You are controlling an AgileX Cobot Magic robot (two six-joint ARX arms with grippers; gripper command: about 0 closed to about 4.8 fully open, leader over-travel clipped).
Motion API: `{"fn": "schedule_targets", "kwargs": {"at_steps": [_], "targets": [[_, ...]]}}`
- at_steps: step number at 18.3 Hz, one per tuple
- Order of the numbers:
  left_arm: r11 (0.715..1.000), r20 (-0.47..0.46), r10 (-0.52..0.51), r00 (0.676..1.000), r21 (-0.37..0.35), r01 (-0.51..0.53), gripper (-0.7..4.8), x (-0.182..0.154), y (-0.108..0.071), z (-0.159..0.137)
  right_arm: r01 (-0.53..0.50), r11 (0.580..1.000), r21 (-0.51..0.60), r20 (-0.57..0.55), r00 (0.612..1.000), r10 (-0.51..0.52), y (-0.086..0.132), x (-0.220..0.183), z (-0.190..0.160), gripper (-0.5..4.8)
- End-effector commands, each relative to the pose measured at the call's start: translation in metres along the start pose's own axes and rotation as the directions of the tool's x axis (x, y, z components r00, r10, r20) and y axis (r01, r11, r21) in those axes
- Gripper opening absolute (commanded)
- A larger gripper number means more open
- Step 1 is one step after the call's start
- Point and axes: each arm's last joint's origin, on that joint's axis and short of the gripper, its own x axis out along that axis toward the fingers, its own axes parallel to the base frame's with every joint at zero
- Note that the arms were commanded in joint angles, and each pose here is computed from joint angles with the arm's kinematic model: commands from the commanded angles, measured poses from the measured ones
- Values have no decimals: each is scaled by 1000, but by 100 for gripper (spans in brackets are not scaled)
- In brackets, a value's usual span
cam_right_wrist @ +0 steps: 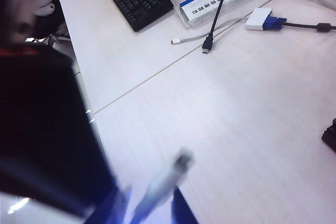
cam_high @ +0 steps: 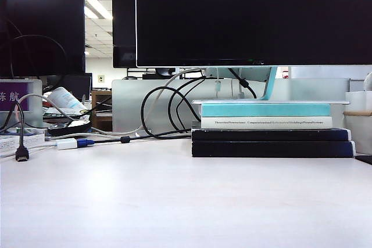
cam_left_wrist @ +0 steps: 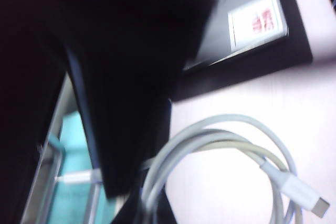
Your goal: Unfold the white charging cable into a straight cable.
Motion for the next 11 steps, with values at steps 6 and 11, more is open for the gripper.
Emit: {"fn": "schedule_targets", "kwargs": {"at_steps": [6, 11], "targets": [[998, 97, -30, 995, 51, 25, -4, 0, -5, 13, -14, 1000, 3, 2, 1000, 14, -7, 6, 2, -5], [996, 8, -47, 999, 77, 46, -4, -1, -9, 7, -10, 999, -45, 38, 999, 12, -9, 7, 7, -5]]}}
